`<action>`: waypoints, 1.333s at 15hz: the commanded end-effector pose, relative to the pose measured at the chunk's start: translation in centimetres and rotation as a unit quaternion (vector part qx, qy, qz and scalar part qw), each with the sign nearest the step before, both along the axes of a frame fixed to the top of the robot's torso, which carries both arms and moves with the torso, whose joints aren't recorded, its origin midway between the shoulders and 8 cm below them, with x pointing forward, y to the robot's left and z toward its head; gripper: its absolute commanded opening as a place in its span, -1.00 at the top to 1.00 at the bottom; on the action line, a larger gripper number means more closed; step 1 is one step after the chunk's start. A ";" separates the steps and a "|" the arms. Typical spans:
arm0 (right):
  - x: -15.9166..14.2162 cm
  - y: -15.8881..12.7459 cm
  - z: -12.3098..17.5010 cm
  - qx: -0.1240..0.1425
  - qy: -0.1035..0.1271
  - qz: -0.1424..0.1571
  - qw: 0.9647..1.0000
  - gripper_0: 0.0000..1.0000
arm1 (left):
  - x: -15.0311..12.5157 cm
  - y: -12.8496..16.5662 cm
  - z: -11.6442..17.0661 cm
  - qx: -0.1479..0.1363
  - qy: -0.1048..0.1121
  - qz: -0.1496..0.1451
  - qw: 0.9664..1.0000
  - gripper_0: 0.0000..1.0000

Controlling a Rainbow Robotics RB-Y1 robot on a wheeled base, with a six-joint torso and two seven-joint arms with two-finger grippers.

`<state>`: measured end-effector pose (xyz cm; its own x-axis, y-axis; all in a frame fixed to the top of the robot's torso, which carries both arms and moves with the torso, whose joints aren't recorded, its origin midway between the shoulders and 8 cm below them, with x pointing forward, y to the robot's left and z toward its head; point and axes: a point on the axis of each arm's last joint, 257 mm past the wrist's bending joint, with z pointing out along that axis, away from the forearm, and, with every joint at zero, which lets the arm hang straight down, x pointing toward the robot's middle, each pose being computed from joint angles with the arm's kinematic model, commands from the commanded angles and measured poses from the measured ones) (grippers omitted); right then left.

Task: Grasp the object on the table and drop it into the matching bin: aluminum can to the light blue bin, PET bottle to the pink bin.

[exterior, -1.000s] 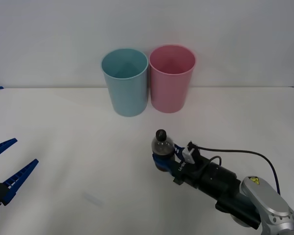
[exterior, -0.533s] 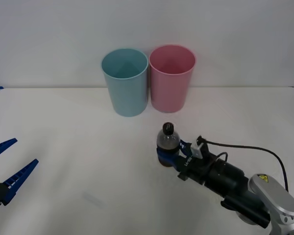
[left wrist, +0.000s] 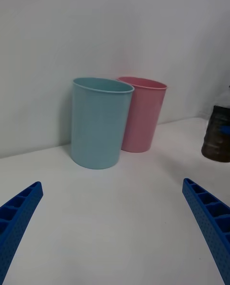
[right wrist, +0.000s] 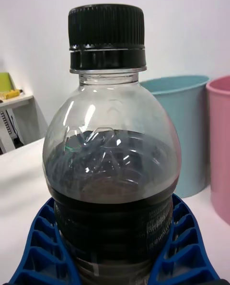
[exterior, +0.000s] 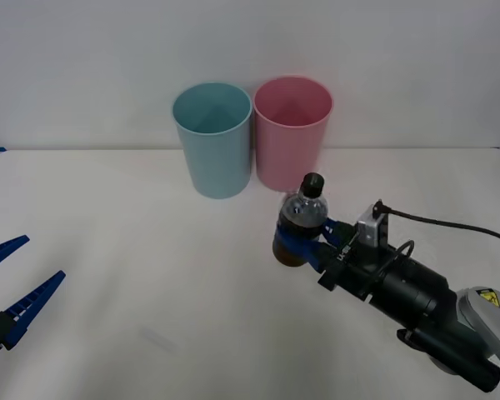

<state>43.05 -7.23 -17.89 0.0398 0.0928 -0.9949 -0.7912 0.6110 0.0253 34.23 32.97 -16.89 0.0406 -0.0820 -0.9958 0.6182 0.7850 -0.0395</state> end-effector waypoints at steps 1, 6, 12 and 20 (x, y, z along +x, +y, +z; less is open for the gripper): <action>0.2 -1.2 3.0 0.018 -0.005 -0.001 1.000 1.00 | 0.0 0.0 0.0 0.000 0.000 0.000 1.000 -1.00; 0.2 -2.4 8.4 0.054 -0.010 0.003 0.998 1.00 | 0.0 0.0 0.0 0.000 0.000 0.000 1.000 -1.00; 3.9 -3.6 14.9 0.075 -0.039 -0.021 0.996 1.00 | 0.0 0.0 0.0 0.000 0.000 0.000 1.000 -1.00; 12.7 -4.5 19.3 0.024 -0.083 -0.058 0.995 1.00 | 0.0 0.0 0.0 0.000 0.000 0.000 1.000 -1.00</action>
<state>54.91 -11.91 1.31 0.2188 0.1304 -0.9670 -0.7124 0.6986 -0.0670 34.22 32.97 -16.89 0.0406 -0.0820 -0.9958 0.6182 0.7850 -0.0395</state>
